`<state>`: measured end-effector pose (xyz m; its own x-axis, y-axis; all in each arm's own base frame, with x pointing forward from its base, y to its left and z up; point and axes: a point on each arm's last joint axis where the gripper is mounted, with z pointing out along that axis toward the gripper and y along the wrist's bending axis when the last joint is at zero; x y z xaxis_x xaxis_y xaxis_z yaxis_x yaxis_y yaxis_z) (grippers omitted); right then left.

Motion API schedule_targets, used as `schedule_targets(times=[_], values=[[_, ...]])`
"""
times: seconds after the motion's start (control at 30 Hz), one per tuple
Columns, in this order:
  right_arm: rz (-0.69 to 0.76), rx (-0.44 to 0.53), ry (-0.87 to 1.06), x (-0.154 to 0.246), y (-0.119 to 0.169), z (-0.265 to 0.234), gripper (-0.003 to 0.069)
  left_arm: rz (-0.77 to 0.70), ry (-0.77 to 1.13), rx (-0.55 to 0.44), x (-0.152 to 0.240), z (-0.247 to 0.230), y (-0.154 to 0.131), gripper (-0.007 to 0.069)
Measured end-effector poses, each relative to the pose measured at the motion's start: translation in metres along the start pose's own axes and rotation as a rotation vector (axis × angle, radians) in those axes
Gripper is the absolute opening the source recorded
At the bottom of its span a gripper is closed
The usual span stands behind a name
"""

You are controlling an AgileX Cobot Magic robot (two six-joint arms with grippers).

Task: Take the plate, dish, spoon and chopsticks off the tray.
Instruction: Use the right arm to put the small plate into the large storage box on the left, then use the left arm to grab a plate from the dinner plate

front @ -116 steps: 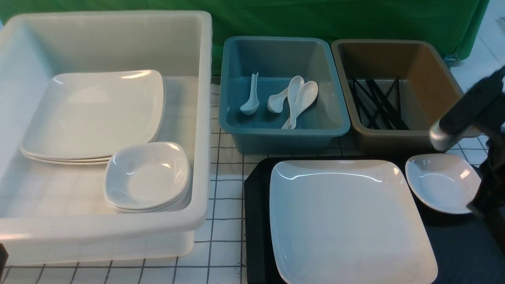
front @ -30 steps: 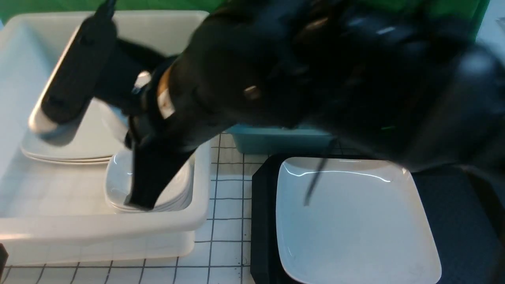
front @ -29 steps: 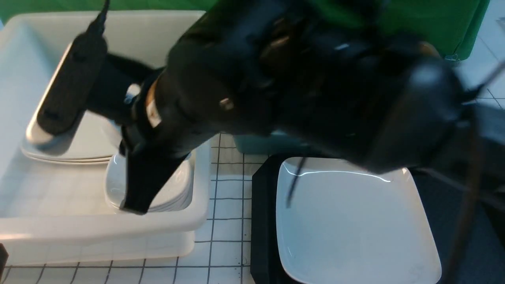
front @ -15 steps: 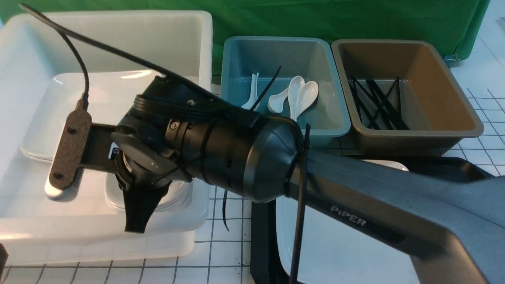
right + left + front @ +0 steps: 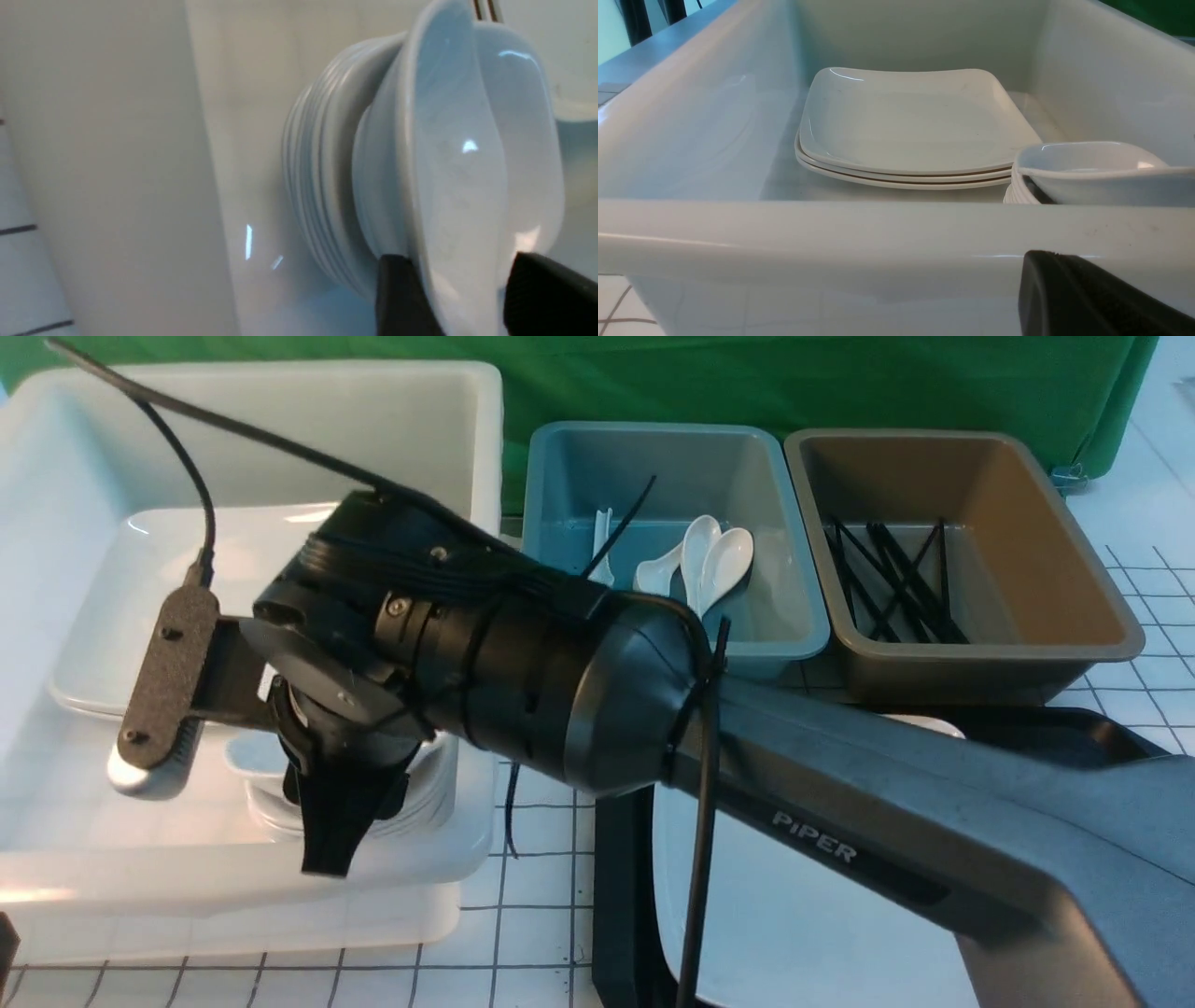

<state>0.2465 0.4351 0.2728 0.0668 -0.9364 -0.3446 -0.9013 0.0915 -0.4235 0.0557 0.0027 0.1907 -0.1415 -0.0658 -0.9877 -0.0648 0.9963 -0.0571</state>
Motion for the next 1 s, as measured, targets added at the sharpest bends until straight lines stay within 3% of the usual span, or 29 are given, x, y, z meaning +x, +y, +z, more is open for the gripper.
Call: schedule_targets(times=[0.2,0.47,0.53,0.7,0.77,1.0], values=[[0.036,0.035,-0.045,-0.009,-0.017,-0.040,0.0332,0.000,0.000,0.000,0.000,0.000,0.000,0.0005],[0.177,0.105,-0.184,-0.007,-0.040,-0.130,0.0325,-0.001,0.000,0.000,0.000,0.000,0.000,0.0005],[0.240,0.127,-0.244,-0.001,-0.046,-0.166,0.0269,-0.001,0.000,0.000,0.000,0.000,0.000,0.0005],[0.324,0.175,-0.370,0.029,-0.052,-0.252,0.0054,-0.001,0.000,0.000,0.000,0.000,0.000,0.0005],[0.360,0.190,-0.421,0.053,-0.049,-0.293,0.0019,-0.001,0.000,0.000,0.000,0.000,0.000,0.0005],[0.467,0.182,-0.464,0.145,-0.015,-0.363,0.0008,-0.001,0.000,0.000,0.000,0.000,0.000,0.0005]])
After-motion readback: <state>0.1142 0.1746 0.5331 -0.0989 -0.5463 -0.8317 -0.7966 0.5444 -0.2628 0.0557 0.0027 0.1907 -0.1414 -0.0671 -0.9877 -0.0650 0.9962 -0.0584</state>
